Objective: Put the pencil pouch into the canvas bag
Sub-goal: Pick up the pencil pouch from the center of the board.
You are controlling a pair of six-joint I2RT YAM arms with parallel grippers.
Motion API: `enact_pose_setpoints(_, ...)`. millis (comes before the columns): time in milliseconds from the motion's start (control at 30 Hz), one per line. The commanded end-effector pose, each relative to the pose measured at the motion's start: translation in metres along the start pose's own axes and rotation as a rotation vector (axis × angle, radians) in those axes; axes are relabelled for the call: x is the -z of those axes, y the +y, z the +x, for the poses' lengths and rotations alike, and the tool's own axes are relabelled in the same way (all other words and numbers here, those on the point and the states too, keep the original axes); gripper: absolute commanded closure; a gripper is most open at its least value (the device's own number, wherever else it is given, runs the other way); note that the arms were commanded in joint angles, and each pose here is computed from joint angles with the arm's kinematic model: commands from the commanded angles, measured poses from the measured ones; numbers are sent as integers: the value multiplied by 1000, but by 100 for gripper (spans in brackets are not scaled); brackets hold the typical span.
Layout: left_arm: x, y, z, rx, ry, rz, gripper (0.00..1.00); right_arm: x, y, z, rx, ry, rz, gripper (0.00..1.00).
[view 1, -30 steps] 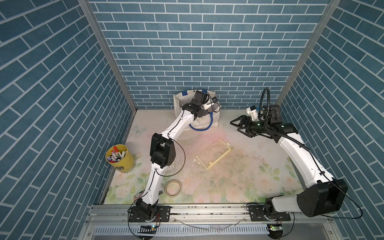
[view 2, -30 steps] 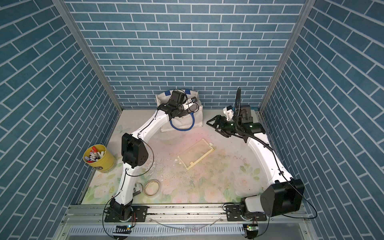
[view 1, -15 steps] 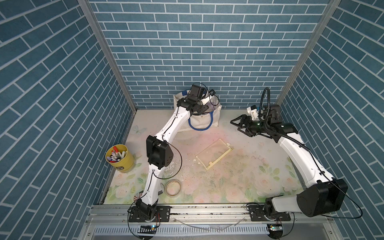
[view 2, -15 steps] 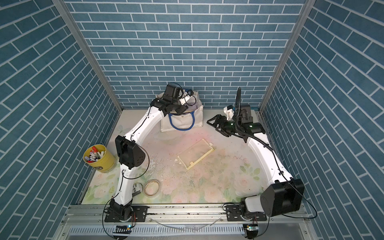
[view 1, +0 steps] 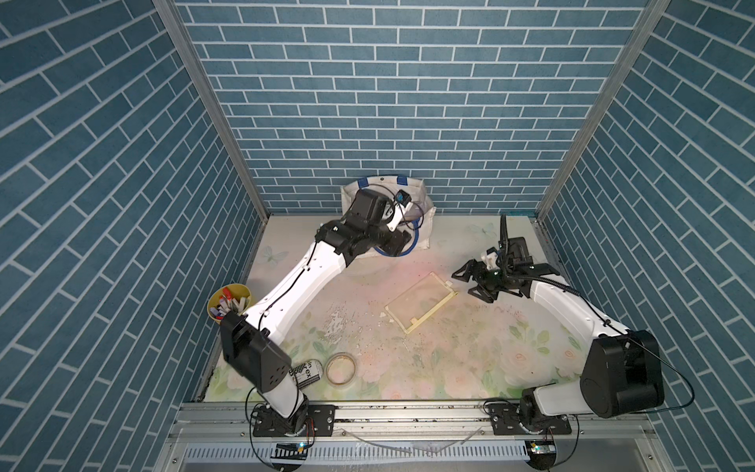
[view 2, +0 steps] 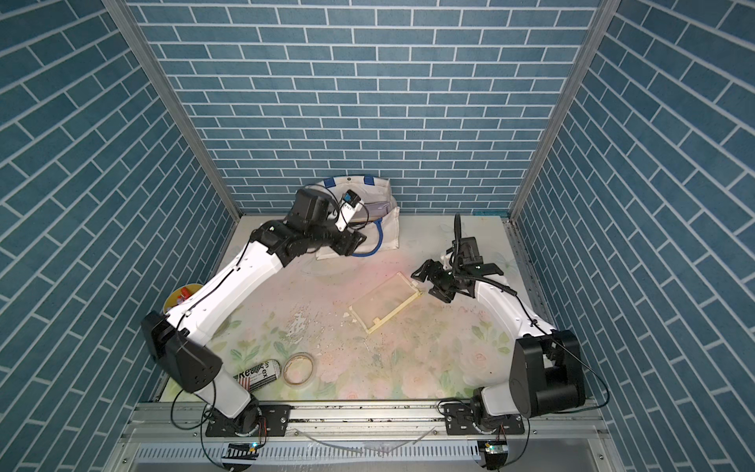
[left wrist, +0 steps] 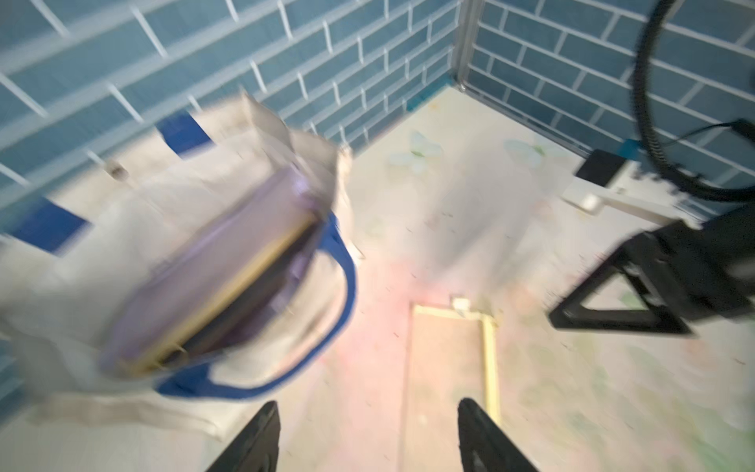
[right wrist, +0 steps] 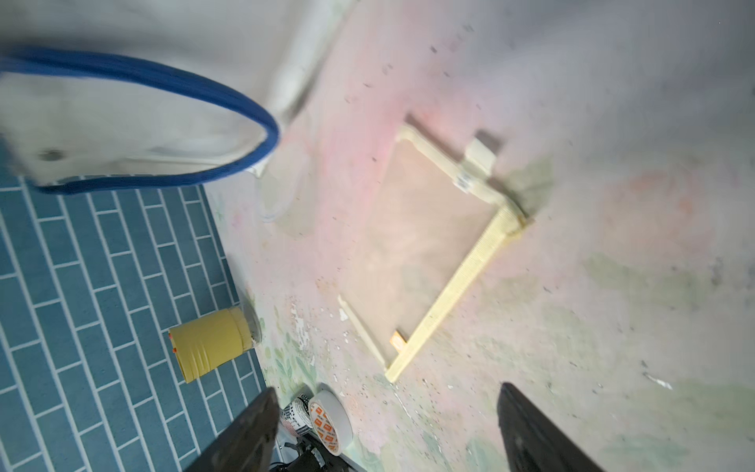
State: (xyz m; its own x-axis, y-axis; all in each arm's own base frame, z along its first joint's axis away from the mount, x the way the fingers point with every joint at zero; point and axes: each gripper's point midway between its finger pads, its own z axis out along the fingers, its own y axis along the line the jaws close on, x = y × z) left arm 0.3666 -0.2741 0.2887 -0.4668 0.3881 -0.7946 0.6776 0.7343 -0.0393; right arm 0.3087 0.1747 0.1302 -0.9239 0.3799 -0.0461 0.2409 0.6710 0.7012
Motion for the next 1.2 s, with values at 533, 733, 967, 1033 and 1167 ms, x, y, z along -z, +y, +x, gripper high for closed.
enact_pose_setpoints(533,-123,-15,156,621,216,267,15,-99,-53,1,-140,-2,32,19)
enact_pose_setpoints(733,-143,-19,184,653,260,278,15,-112,-54,-5,-150,3,23,20)
enact_pose_setpoints(967,-150,-35,200,723,256,335,15,-119,-51,-6,-147,18,-1,22)
enact_pose_setpoints(1033,-151,-47,202,715,271,357,15,-120,-51,-5,-145,18,-8,23)
enact_pose_setpoints(1167,-154,-69,196,730,258,417,16,-122,-50,-3,-147,22,-27,24)
